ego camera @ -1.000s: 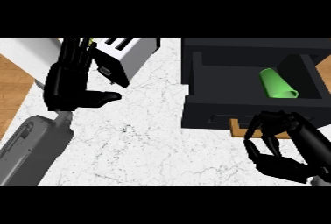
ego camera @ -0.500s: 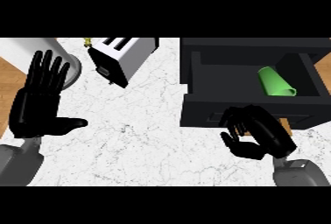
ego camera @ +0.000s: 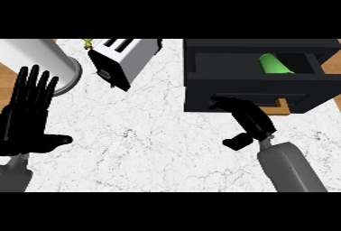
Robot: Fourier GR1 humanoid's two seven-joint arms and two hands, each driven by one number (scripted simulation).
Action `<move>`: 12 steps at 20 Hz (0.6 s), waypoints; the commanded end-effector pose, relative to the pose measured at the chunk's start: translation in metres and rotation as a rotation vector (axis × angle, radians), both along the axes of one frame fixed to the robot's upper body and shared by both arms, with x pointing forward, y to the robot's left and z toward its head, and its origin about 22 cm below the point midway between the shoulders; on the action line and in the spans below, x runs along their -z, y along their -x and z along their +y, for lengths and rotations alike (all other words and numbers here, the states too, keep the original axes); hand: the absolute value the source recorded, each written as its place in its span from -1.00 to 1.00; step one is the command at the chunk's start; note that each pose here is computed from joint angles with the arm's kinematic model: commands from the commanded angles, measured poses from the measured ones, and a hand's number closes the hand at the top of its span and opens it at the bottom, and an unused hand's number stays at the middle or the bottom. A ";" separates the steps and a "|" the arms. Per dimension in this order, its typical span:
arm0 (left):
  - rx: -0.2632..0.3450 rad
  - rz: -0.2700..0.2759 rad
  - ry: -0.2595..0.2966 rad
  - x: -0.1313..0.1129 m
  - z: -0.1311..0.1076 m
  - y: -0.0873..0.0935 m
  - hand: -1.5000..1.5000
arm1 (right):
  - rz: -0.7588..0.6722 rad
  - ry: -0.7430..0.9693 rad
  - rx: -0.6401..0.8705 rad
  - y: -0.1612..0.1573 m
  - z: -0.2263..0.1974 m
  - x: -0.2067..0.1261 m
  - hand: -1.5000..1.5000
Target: Pick up the cup, place it into the drawer and close the drawer
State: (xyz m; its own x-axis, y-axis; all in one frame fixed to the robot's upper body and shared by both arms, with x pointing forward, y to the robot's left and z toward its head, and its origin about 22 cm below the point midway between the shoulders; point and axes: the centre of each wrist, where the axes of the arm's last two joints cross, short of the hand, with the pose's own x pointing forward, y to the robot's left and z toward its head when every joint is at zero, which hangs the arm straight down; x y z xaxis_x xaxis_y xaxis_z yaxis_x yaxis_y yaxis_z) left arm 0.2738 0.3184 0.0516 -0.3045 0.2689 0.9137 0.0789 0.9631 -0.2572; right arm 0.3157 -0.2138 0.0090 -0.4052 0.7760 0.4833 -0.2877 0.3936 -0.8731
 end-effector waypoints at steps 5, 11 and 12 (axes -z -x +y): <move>0.004 -0.009 0.017 0.016 0.025 0.026 -1.00 | 0.046 0.010 0.018 -0.041 -0.028 0.031 -1.00; 0.032 -0.016 0.021 -0.001 0.016 0.014 -1.00 | 0.090 -0.057 0.032 -0.082 -0.019 0.019 -1.00; 0.013 -0.010 0.013 0.012 0.036 0.013 -1.00 | 0.096 -0.050 0.018 -0.083 -0.014 0.023 -1.00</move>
State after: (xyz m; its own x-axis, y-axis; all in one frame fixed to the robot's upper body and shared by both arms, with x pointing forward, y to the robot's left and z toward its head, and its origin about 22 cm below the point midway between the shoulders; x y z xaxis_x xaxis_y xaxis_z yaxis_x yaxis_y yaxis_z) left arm 0.2610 0.3445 0.0456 -0.3088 0.2849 0.9075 0.0940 0.9585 -0.2690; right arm 0.3848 -0.2212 -0.0105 -0.3919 0.7516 0.5306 -0.3358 0.4201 -0.8430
